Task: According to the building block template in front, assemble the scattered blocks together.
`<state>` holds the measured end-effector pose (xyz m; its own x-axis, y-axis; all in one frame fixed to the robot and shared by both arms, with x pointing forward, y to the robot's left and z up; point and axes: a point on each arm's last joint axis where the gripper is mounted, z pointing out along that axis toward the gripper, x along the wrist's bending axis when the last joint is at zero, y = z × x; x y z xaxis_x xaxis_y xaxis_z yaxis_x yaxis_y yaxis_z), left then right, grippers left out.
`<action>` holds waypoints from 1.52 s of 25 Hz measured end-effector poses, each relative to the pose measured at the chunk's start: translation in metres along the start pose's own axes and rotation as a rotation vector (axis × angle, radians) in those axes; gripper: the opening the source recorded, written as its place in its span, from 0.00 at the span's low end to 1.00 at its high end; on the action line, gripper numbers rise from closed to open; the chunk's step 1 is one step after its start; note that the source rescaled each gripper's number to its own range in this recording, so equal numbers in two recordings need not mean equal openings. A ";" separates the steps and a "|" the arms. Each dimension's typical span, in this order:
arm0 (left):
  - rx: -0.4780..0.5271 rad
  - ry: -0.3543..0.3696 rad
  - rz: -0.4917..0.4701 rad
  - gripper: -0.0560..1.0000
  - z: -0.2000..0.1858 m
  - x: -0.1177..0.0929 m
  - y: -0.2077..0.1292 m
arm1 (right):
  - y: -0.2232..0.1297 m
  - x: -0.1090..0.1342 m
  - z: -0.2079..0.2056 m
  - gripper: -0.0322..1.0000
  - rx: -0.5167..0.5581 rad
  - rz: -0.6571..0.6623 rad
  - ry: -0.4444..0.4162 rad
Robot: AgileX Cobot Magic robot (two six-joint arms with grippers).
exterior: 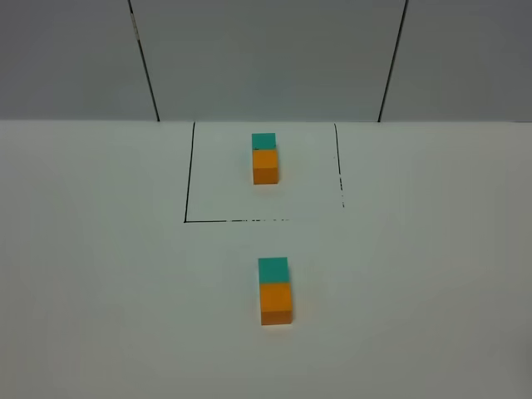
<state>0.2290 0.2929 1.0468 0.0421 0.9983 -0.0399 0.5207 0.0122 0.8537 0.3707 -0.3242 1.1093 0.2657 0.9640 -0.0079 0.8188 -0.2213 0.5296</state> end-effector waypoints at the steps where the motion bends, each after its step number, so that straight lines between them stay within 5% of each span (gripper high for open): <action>1: 0.000 0.000 0.000 0.18 0.000 0.000 0.000 | -0.009 -0.002 -0.007 1.00 -0.016 -0.013 0.000; 13: 0.000 0.000 0.000 0.18 0.000 0.000 0.000 | -0.091 0.000 -0.025 1.00 -0.259 -0.076 0.137; 26: 0.000 0.000 0.000 0.18 0.000 0.000 0.000 | -0.129 -0.002 -0.020 1.00 -0.437 -0.164 0.142; 38: 0.000 0.000 0.000 0.18 0.000 0.000 0.000 | -0.134 -0.001 -0.017 0.99 -0.435 -0.172 0.160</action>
<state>0.2290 0.2929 1.0468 0.0421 0.9983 -0.0399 0.5207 0.0122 0.8537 0.2519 -0.2931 1.0527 0.0355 0.9993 -0.0142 0.5464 -0.0075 0.8375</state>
